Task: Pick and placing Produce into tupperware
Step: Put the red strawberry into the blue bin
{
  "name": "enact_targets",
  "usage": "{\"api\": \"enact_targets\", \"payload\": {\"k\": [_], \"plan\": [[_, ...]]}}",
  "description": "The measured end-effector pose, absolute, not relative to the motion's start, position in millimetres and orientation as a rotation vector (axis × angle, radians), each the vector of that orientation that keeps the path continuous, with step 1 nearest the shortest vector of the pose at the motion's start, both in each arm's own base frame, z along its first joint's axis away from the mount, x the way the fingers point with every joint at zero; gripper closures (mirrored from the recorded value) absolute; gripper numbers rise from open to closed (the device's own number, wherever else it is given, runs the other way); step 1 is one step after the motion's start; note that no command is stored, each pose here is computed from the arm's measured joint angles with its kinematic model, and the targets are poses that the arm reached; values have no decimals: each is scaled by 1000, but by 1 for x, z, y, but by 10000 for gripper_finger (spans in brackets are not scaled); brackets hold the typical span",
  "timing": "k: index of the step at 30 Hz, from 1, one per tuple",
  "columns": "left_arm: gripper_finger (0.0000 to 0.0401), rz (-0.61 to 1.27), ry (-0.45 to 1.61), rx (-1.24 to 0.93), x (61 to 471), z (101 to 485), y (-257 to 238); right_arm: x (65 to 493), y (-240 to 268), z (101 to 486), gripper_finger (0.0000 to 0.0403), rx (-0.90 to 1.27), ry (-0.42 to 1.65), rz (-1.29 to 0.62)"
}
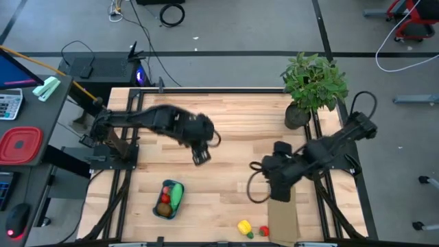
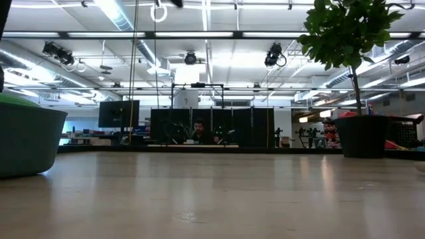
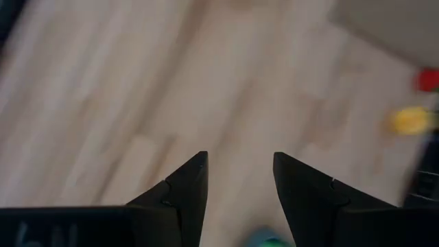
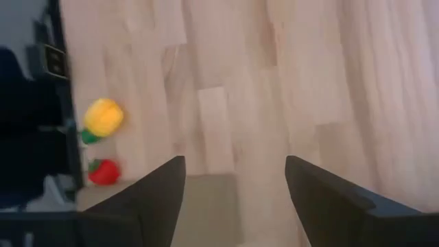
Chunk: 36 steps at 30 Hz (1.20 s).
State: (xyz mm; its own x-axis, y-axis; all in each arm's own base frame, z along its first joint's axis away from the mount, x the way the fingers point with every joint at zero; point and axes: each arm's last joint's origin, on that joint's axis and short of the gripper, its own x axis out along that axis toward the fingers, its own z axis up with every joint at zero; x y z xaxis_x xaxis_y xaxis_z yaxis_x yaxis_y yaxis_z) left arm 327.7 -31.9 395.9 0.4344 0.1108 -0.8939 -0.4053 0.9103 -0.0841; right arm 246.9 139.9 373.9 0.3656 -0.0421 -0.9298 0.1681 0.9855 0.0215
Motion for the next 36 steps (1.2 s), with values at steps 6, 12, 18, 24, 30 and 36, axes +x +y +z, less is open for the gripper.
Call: {"api": "enact_targets", "payload": {"k": [6,12,18,24,30,36], "plan": [[229,145,981,-258,329,402,-86,228,159,351,143,352,1098,-153],[229,-8,942,-185,319,405,-132,222,188,301,143,325,1131,-99],[229,-82,902,-151,308,407,-162,226,223,252,143,335,1134,64],[229,-81,894,-150,300,407,-176,230,249,224,143,300,1115,171],[229,-83,893,-152,296,407,-182,233,263,213,139,200,1120,227],[229,-71,893,-171,296,407,-183,233,272,198,135,104,1135,268]]}}
